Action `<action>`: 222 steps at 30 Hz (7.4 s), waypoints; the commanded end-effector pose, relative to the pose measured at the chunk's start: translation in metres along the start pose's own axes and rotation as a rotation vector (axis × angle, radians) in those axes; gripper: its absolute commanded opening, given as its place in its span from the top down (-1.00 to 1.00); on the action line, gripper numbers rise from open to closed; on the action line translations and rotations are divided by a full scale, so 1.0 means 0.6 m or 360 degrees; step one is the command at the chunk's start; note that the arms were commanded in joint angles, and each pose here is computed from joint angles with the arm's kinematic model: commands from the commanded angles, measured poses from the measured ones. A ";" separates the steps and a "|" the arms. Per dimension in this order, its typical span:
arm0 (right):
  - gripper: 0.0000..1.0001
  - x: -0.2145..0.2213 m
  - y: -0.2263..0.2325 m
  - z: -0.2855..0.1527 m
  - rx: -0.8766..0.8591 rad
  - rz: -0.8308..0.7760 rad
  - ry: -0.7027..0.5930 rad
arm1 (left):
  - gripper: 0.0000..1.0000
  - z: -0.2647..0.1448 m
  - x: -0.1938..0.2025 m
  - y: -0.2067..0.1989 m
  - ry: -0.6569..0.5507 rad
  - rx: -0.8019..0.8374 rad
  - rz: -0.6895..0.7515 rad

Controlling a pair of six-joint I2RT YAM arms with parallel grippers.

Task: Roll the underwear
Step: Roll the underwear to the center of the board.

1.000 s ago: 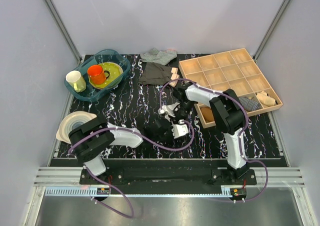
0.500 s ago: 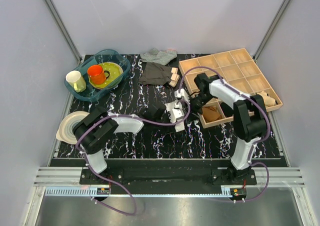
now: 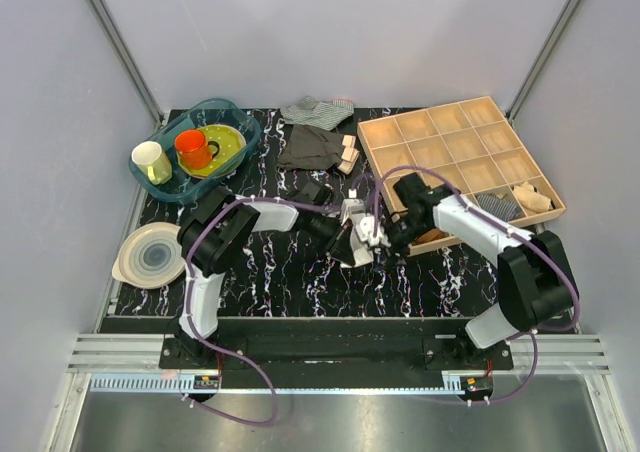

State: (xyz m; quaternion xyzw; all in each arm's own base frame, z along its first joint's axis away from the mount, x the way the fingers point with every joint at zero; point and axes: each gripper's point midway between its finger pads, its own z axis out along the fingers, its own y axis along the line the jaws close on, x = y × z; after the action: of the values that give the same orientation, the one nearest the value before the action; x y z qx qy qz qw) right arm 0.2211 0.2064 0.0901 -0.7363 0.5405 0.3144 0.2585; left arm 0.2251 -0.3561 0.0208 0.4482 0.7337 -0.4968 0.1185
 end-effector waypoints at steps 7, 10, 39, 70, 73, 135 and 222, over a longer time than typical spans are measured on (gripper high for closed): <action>-0.26 0.024 -0.028 0.098 0.0029 -0.0699 0.0317 | 0.92 0.007 0.117 0.037 0.0309 -0.0046 -0.0544; -0.25 0.033 -0.037 0.103 0.0064 -0.0718 0.0356 | 0.91 0.007 0.111 0.039 0.0299 -0.0039 -0.0538; 0.80 0.079 0.030 0.120 -0.0140 -0.0401 0.0481 | 0.29 -0.098 -0.047 0.027 -0.0529 -0.0399 -0.0098; 0.86 0.051 0.024 0.084 -0.0389 0.0464 0.0299 | 0.11 -0.022 -0.020 -0.081 -0.0370 -0.0742 0.1187; 0.86 0.054 0.020 0.085 -0.0399 0.0501 0.0295 | 0.11 -0.014 -0.029 -0.070 -0.0329 -0.0769 0.1190; -0.07 -0.002 -0.005 -0.064 0.0121 0.0175 -0.0108 | 1.00 0.006 0.055 -0.011 0.0133 -0.0044 -0.0296; 0.28 0.066 0.018 0.042 -0.0254 0.0740 0.0096 | 1.00 0.071 0.021 -0.020 0.0315 -0.0774 0.1138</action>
State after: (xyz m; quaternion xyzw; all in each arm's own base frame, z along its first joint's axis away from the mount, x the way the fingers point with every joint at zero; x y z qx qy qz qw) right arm 0.2074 0.1892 0.0217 -0.6277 0.6818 0.3692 0.0696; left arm 0.2039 -0.4015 0.0249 0.6732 0.6090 -0.2051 0.3659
